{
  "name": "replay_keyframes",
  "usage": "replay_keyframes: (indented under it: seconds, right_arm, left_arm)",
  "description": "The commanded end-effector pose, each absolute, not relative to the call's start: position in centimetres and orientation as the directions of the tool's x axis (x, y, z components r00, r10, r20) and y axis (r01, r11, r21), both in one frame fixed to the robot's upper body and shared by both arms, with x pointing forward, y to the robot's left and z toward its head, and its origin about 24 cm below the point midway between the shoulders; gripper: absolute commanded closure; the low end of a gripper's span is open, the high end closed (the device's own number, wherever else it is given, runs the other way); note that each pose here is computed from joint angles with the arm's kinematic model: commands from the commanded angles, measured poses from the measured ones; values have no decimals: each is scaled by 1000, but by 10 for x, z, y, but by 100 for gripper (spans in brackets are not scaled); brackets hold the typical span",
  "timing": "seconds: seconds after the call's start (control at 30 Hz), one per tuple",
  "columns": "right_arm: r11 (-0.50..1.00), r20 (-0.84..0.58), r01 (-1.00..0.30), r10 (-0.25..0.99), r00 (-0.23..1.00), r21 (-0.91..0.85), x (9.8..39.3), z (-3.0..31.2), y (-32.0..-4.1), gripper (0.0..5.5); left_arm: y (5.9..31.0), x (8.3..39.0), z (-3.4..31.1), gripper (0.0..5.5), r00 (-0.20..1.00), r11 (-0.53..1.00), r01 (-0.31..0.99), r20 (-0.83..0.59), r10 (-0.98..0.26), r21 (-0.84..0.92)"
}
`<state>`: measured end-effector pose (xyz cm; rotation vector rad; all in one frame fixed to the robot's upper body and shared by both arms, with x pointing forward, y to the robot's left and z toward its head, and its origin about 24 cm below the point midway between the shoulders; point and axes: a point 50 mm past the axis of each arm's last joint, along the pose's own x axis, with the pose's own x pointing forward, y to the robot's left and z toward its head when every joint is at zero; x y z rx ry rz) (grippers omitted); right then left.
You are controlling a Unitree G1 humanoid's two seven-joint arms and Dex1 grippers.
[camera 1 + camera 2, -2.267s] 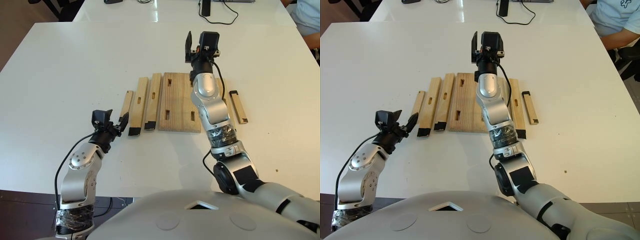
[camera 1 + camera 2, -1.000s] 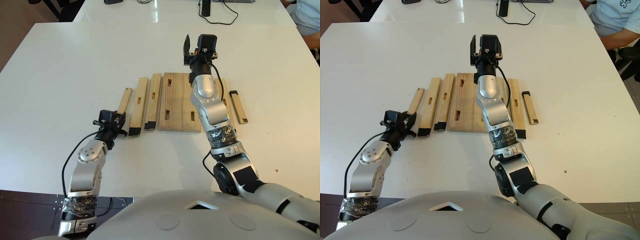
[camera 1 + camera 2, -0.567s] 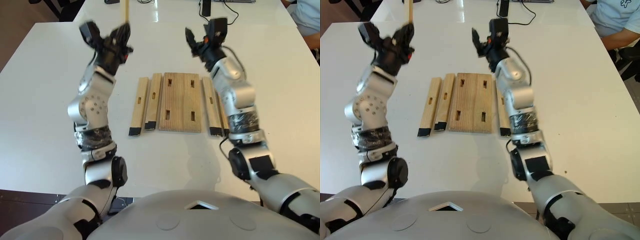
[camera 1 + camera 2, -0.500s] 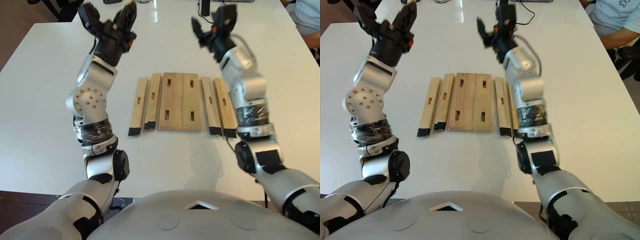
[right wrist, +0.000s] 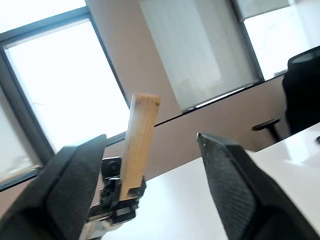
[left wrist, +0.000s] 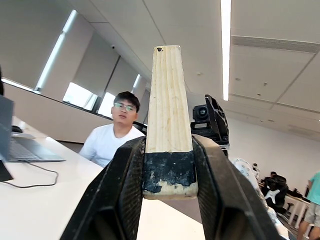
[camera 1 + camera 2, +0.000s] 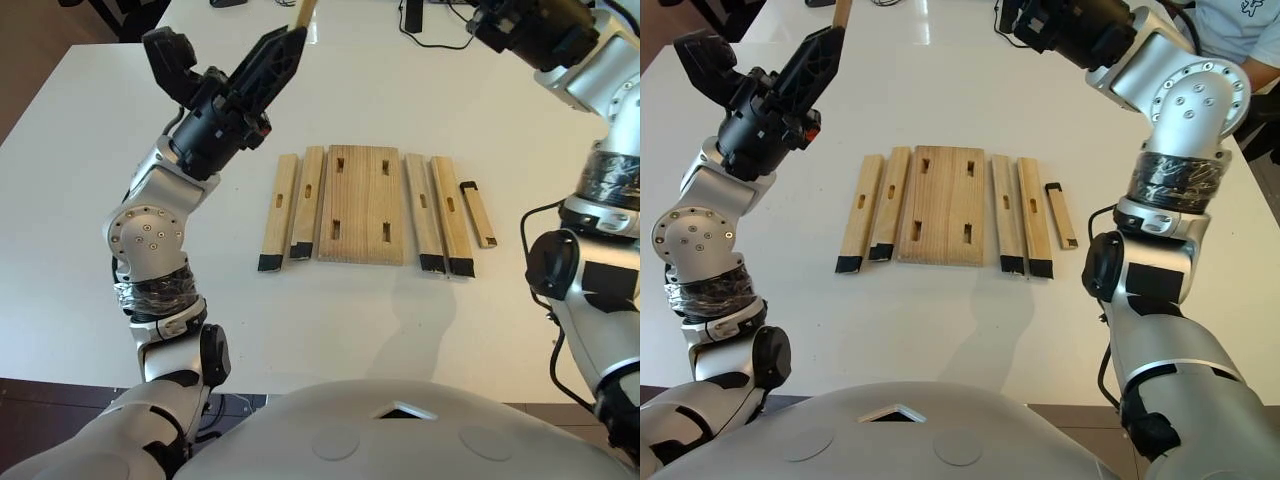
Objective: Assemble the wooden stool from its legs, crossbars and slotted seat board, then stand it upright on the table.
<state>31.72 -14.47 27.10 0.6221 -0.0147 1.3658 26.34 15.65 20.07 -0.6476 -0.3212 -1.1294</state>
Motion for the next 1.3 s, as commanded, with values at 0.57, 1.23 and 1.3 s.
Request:
replay_keyframes:
  seconds: [0.57,1.23,1.3]
  right_arm:
    - [-35,322,-929,942,92,367,304,277,-132,257]
    - [-9,313,-943,944,102,332,295,261,-138,420]
    - [32,302,-947,944,134,320,298,260,-138,420]
  left_arm:
    - [145,252,181,419,286,148,938,462,-840,-314]
    - [145,265,166,367,383,229,890,378,-843,-393]
    - [145,269,155,332,429,301,871,302,-852,-389]
